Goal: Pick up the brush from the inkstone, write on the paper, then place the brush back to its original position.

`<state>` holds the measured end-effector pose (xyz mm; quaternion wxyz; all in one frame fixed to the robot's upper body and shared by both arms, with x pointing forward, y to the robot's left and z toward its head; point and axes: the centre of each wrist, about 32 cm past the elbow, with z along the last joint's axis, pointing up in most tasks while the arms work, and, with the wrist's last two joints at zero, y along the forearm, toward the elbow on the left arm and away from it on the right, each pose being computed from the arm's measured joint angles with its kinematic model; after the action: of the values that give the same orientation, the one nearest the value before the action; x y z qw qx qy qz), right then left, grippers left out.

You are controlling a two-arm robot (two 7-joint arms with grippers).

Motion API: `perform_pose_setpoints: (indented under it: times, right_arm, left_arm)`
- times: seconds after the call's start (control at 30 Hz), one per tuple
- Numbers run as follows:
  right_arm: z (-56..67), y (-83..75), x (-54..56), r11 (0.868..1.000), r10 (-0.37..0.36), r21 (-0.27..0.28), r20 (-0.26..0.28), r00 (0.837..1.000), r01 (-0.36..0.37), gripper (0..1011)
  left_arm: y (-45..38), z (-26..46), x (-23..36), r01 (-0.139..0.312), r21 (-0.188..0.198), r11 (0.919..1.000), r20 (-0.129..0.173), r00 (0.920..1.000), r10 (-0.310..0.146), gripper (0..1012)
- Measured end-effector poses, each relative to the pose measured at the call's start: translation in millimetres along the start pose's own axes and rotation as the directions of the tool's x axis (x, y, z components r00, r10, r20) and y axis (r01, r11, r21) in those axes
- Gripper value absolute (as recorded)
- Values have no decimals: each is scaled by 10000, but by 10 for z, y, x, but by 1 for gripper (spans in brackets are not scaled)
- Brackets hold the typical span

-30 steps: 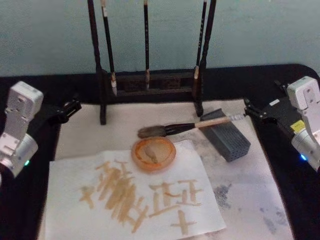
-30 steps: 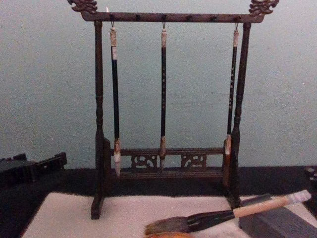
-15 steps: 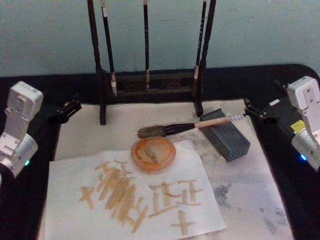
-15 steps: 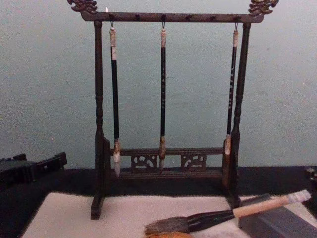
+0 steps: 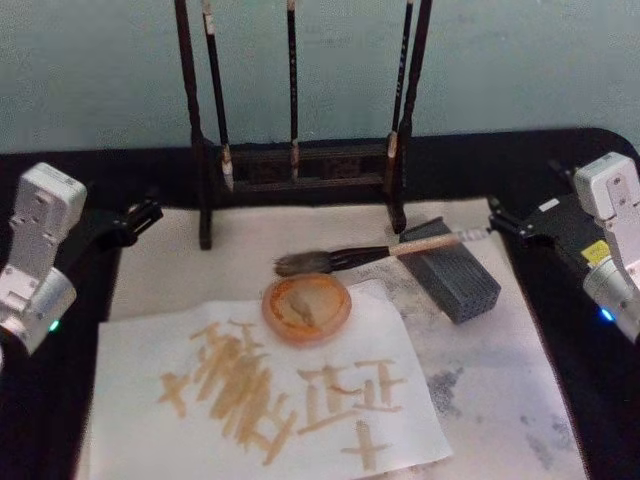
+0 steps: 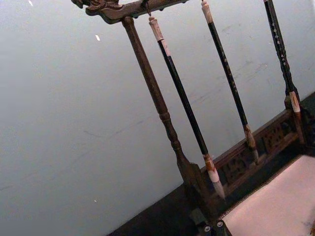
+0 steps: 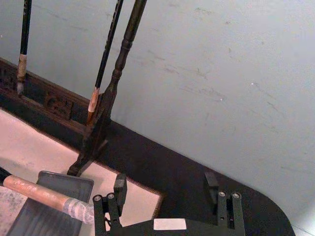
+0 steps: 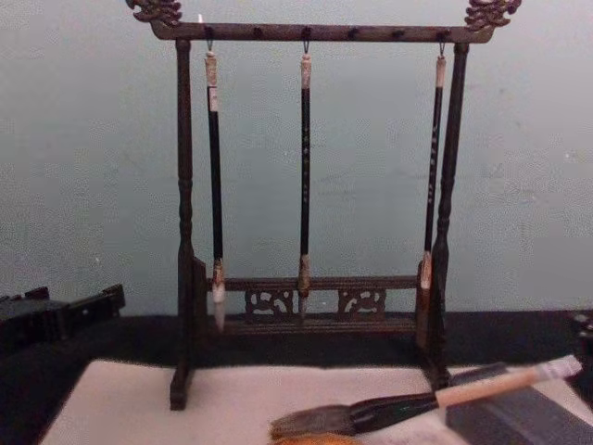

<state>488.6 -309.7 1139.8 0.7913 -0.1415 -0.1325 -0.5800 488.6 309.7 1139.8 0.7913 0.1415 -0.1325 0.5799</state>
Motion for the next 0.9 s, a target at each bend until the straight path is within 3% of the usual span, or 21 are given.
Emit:
perform_pose_setpoints:
  times: [0.37,0.7,0.9]
  right_arm:
    - [-1,-8,9,10000,45,10,-72,10000,-45,1001]
    - [7,-130,-11,9987,447,291,-885,9951,-423,1001]
    - [-3,-230,-89,9963,702,585,-1408,9876,-625,1001]
  left_arm:
    - [0,0,0,0,0,10000,0,10000,0,1000]
    - [0,0,0,-1,0,10000,0,10000,1,1002]
    - [0,0,0,0,0,10000,0,10000,0,1002]
